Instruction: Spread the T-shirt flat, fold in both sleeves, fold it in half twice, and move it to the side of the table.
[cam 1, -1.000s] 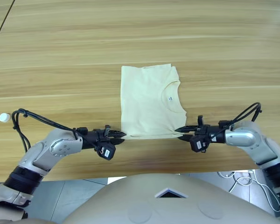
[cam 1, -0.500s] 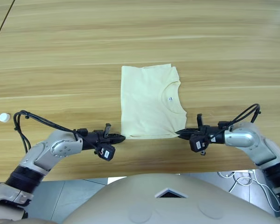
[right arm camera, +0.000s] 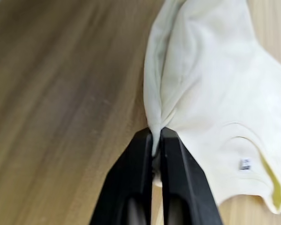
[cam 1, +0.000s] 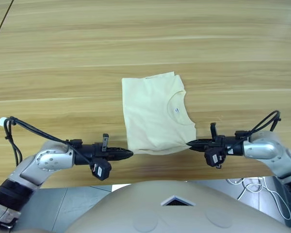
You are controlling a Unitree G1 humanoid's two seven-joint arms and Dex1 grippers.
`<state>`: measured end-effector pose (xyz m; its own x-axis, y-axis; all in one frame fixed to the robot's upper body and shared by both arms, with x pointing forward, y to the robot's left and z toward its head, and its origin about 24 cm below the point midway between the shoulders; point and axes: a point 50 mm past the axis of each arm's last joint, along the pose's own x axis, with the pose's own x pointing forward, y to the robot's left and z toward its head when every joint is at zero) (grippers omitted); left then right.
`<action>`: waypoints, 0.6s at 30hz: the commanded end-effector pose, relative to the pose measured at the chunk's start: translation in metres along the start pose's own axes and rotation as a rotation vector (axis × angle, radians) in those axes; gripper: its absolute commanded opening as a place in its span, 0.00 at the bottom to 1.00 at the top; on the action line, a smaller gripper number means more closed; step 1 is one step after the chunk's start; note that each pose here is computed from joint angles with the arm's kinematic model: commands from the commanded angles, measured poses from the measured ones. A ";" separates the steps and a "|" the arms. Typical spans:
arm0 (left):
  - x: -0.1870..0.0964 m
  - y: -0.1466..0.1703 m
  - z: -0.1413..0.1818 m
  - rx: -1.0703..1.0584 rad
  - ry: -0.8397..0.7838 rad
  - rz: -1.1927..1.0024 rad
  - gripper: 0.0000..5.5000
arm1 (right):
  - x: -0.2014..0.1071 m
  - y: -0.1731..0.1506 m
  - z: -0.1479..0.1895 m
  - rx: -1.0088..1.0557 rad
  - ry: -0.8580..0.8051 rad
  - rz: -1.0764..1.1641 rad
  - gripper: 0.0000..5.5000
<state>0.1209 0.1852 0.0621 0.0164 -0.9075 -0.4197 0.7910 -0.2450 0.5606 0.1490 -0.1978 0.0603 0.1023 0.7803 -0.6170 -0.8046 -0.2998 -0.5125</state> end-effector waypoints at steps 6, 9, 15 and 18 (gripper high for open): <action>-0.006 -0.009 0.014 -0.027 -0.050 -0.048 0.00 | -0.011 0.001 0.019 -0.027 -0.088 0.021 0.01; -0.009 -0.016 0.021 -0.064 -0.092 -0.040 0.00 | -0.019 0.005 0.026 -0.028 -0.129 0.026 0.01; -0.019 -0.002 0.019 -0.118 -0.127 0.127 0.00 | -0.025 -0.007 0.024 -0.051 -0.106 -0.052 0.01; -0.024 0.014 0.004 -0.136 -0.105 0.280 0.00 | -0.023 -0.025 0.014 -0.070 -0.044 -0.117 0.01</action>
<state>0.1139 0.1982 0.0811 0.0987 -0.9692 -0.2255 0.8518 -0.0349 0.5227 0.1433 -0.2000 0.0922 0.0933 0.8474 -0.5226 -0.7661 -0.2742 -0.5813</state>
